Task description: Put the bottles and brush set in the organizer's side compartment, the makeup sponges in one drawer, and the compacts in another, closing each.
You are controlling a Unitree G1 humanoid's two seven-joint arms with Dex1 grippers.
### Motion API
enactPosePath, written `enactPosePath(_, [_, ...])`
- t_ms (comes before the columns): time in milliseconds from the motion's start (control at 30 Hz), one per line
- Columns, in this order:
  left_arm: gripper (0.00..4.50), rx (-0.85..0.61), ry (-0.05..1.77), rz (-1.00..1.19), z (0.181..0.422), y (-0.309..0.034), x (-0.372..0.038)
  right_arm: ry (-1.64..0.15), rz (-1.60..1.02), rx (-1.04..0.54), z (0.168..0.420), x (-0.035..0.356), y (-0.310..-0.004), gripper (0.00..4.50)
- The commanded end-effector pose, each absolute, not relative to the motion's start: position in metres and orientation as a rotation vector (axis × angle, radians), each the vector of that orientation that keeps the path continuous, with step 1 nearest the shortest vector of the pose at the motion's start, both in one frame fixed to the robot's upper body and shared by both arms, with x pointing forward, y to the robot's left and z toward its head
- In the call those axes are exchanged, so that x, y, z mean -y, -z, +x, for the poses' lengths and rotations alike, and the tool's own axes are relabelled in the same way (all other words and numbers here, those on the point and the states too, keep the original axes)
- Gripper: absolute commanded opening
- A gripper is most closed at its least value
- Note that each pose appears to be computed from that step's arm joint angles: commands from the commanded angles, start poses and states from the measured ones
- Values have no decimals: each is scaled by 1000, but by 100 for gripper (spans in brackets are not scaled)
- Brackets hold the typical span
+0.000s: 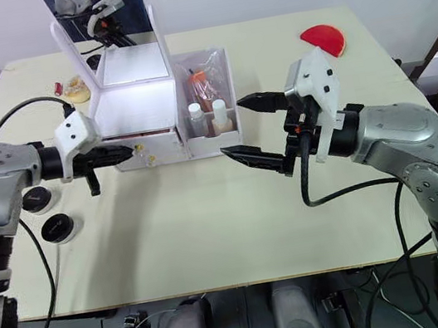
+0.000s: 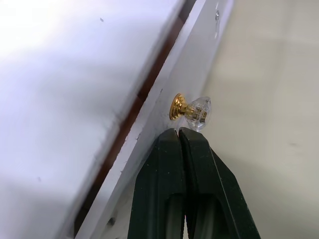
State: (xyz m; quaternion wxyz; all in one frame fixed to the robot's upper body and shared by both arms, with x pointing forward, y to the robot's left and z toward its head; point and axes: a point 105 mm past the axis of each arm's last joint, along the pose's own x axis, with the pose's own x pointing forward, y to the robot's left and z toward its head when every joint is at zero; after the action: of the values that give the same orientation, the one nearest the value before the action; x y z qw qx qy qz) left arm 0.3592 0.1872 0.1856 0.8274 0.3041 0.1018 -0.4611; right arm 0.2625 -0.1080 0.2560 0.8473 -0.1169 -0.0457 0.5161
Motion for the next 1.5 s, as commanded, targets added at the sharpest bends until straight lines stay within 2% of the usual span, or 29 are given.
enactPosePath(33, [10, -158, 940, 662, 367, -198, -185, -1092, -275, 143, 257, 106, -266, 450])
enactPosePath(400, [10, -145, 955, 648, 366, -197, -182, -1101, -277, 139, 256, 105, -265, 450])
enactPosePath(533, [10, -153, 1013, 573, 347, -208, -189, -1082, -276, 126, 257, 112, -265, 450])
enactPosePath(733, [10, -256, 1016, 452, 296, -219, -236, -927, -281, 18, 266, 161, -252, 450])
enactPosePath(900, [10, -285, 715, 356, 271, -216, -312, -779, -297, -111, 263, 213, -227, 450])
enactPosePath(967, [63, -282, 551, 316, 256, -211, -351, -709, -311, -171, 259, 239, -214, 450])
enactPosePath(1033, [146, -297, 435, 285, 240, -203, -378, -623, -316, -197, 255, 266, -204, 450])
enactPosePath(1200, [413, -327, 223, 215, 207, -184, -429, -473, -353, -245, 245, 323, -182, 450])
enactPosePath(1233, [446, -327, 183, 207, 202, -182, -439, -456, -357, -260, 240, 332, -178, 450])
enactPosePath(1367, [446, -337, 81, 208, 185, -176, -465, -425, -339, -272, 228, 357, -173, 450])
enactPosePath(1500, [446, -335, 74, 215, 183, -176, -470, -432, -328, -269, 226, 361, -170, 450])
